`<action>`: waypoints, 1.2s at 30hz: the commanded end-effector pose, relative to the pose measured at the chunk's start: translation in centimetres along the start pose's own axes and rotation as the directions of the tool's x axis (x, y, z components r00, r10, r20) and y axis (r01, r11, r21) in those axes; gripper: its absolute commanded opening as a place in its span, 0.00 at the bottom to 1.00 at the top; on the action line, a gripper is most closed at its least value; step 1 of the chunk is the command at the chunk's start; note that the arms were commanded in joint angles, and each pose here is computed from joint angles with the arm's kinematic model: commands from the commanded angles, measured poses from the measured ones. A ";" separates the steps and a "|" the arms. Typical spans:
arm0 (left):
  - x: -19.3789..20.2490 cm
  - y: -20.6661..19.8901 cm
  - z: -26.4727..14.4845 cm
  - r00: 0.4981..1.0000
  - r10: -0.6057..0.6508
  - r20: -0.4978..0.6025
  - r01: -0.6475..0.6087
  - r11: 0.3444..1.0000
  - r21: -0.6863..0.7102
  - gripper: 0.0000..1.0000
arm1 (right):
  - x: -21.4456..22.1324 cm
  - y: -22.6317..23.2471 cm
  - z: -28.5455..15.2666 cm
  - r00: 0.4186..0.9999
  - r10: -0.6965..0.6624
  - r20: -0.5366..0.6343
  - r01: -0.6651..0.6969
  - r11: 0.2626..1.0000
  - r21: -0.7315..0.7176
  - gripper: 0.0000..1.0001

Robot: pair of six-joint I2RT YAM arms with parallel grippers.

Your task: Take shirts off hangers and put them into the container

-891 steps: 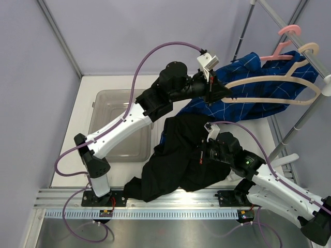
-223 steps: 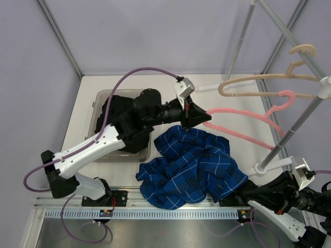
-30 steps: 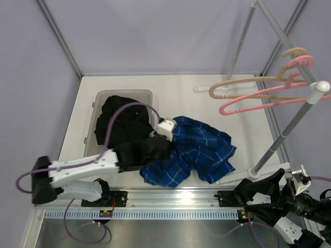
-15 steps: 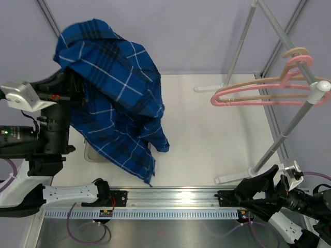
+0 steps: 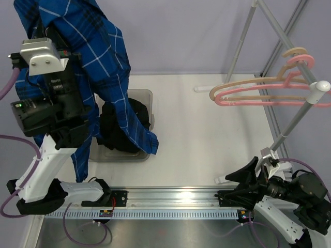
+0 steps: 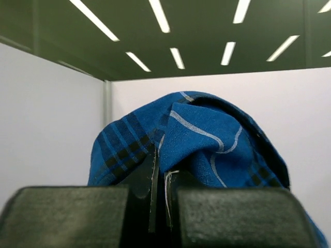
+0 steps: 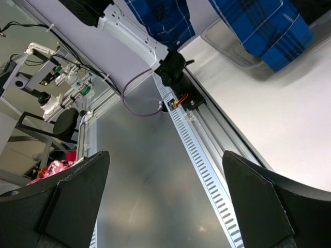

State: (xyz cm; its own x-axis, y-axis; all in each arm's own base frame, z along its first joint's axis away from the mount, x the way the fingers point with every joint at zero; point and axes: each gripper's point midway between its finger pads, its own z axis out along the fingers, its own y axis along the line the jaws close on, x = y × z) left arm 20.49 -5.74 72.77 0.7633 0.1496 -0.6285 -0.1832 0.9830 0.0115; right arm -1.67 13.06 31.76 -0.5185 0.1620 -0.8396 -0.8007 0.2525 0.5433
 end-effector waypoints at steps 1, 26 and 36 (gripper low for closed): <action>-2.2 1.4 2.0 0.986 -0.038 0.162 0.044 0.998 -0.038 0.00 | -0.6 0.5 1.7 1.000 0.028 -0.010 -0.028 0.998 -0.064 0.99; 13.9 1.7 8.0 0.998 0.014 -0.055 -0.019 0.995 -0.101 0.00 | -2.8 1.2 2.6 0.999 0.030 0.013 -0.029 0.997 -0.067 1.00; 23.0 -1.8 -2.7 0.896 -0.212 -0.389 0.234 0.972 0.009 0.00 | -2.4 2.7 0.8 0.999 0.017 0.041 -0.012 0.993 -0.121 0.99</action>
State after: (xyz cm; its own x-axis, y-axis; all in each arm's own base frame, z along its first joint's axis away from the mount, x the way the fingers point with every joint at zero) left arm 39.59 -3.82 54.65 0.4237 0.0477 -0.9045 -0.1067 0.9943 0.0025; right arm -1.11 14.99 34.20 -0.5404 0.1841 -0.8210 -0.8067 0.1642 0.5678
